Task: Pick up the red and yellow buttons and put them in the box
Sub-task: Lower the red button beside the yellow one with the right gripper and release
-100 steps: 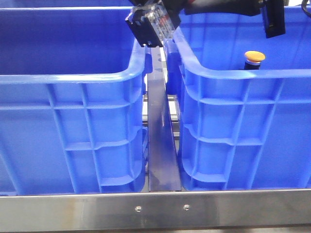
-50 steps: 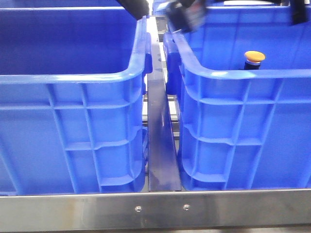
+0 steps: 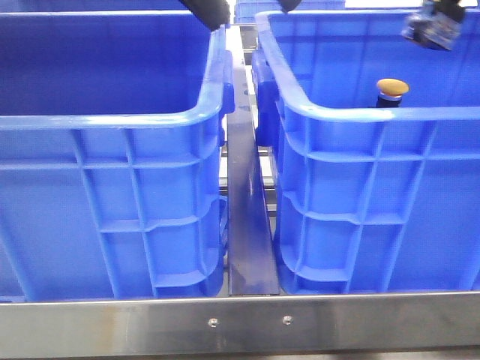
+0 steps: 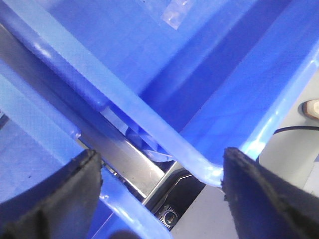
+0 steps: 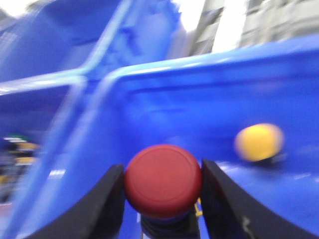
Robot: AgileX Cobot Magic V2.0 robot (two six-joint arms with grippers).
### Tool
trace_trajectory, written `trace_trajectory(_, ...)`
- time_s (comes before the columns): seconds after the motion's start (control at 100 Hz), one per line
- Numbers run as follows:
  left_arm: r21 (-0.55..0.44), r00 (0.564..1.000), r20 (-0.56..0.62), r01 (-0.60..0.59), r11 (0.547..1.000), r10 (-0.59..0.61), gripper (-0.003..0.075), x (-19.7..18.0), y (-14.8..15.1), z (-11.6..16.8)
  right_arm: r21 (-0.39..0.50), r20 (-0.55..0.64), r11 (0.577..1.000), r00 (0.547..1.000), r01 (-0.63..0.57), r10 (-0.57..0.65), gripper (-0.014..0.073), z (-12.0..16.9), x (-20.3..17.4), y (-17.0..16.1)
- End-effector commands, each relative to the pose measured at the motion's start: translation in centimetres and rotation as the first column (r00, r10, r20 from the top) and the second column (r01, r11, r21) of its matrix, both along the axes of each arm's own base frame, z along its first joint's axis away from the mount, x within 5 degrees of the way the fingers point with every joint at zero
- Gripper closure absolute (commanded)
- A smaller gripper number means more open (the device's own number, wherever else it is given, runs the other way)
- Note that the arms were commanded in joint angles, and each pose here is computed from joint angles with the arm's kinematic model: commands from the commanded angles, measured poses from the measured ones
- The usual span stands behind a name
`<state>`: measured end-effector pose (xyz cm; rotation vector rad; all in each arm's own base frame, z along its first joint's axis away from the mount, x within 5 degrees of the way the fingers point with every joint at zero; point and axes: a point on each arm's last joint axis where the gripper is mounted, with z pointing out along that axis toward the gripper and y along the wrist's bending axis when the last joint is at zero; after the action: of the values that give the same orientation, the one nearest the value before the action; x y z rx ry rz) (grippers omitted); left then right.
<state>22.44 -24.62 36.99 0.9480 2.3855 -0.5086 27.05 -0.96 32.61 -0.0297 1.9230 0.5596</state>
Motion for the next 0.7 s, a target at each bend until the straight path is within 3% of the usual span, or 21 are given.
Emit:
trace_trajectory(0.0, -0.096, 0.998, 0.062, 0.006, 0.995, 0.000, 0.0237, -0.8, 0.4, 2.7, -0.066, 0.099, 0.994, 0.992, 0.090, -0.083, 0.0377, 1.7, 0.0, -0.9)
trace_trajectory(0.11, -0.096, 0.998, 0.062, 0.006, 0.995, 0.000, 0.0237, -0.8, 0.4, 2.7, -0.128, 0.105, 0.974, 0.979, 0.185, -0.172, 0.0377, 1.2, 0.6, -2.0)
trace_trajectory(0.25, -0.098, 0.998, 0.060, 0.006, 0.995, 0.000, 0.0237, -0.8, 0.3, 2.7, -0.127, 0.080, 0.960, 0.967, 0.250, -0.241, 0.0377, 0.0, 1.9, -2.9)
trace_trajectory(0.44, -0.098, 0.998, 0.060, 0.006, 0.995, 0.000, 0.0237, -0.8, 0.3, 2.7, -0.097, 0.078, 0.961, 0.965, 0.259, -0.252, 0.0377, -1.4, 4.8, -3.6)
trace_trajectory(0.69, -0.098, 0.998, 0.060, 0.006, 0.995, 0.000, 0.0237, -0.8, 0.3, 2.7, -0.169, 0.084, 0.955, 0.969, 0.243, -0.232, 0.0377, -3.6, 8.3, -4.5)
